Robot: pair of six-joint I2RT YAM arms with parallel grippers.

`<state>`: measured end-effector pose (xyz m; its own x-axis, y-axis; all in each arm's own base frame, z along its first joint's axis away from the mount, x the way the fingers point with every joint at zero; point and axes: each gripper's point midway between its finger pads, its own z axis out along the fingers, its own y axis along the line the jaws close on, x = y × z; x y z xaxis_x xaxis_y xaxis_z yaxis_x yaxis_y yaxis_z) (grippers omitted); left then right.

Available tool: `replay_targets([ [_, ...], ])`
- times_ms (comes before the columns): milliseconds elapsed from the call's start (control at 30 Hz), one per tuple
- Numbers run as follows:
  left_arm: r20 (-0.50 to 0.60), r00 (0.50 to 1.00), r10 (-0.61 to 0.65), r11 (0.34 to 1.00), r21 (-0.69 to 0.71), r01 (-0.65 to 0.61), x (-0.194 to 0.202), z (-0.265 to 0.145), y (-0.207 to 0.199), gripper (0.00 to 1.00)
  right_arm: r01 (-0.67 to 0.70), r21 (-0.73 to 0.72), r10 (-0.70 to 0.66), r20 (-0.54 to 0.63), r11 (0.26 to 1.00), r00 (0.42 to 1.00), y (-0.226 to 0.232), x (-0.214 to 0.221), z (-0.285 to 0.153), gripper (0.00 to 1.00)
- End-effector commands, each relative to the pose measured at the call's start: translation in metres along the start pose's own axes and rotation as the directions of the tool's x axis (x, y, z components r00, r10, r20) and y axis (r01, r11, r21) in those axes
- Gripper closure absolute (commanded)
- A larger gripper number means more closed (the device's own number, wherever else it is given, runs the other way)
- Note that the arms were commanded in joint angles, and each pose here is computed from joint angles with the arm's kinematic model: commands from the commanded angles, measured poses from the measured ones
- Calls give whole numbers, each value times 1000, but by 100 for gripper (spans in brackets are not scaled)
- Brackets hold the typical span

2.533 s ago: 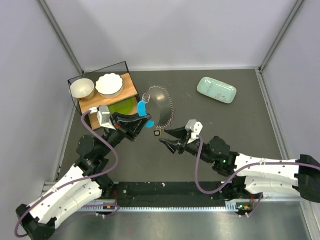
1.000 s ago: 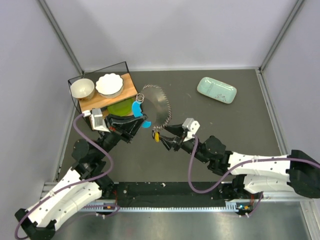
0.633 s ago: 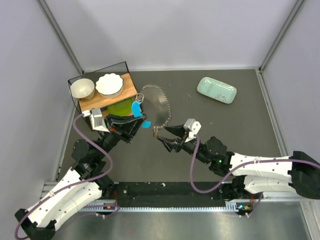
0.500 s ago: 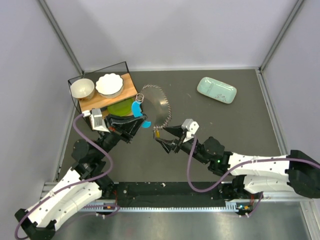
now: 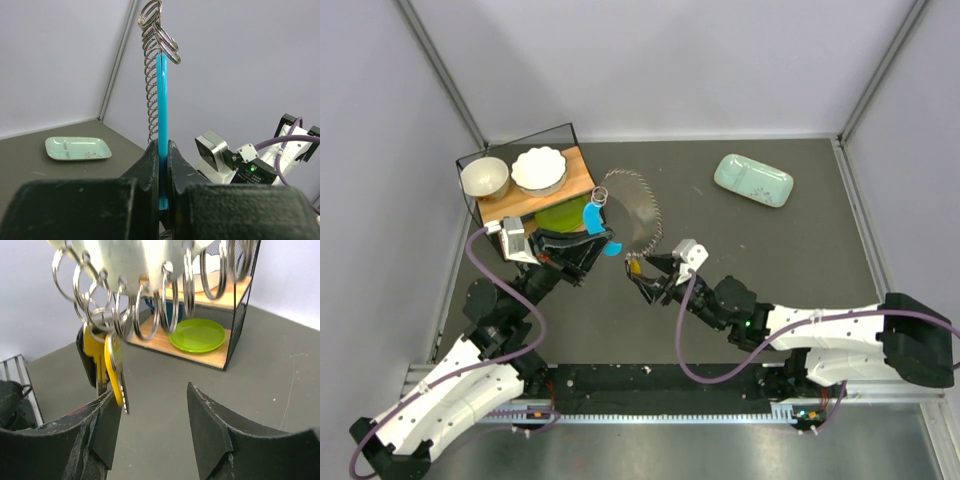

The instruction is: Remove the keys from the keyring

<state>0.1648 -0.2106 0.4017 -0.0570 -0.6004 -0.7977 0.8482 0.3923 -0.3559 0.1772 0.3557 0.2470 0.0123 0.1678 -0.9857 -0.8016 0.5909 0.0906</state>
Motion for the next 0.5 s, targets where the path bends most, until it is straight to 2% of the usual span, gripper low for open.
replay_targets([
  [0,97,995,17,999,39,-21,-28,2,-13,100,-21,3,20,103,1000,994,8,-39,13,46],
  [200,95,995,13,999,36,-17,-26,2,-12,100,-25,23,22,116,999,993,6,-41,19,46],
  [333,96,995,15,999,37,-19,-26,2,-12,100,-15,26,11,142,1000,990,6,-51,22,56],
  [467,95,995,13,999,31,-16,-24,1,-10,100,28,-13,-25,175,1000,984,13,-61,22,57],
])
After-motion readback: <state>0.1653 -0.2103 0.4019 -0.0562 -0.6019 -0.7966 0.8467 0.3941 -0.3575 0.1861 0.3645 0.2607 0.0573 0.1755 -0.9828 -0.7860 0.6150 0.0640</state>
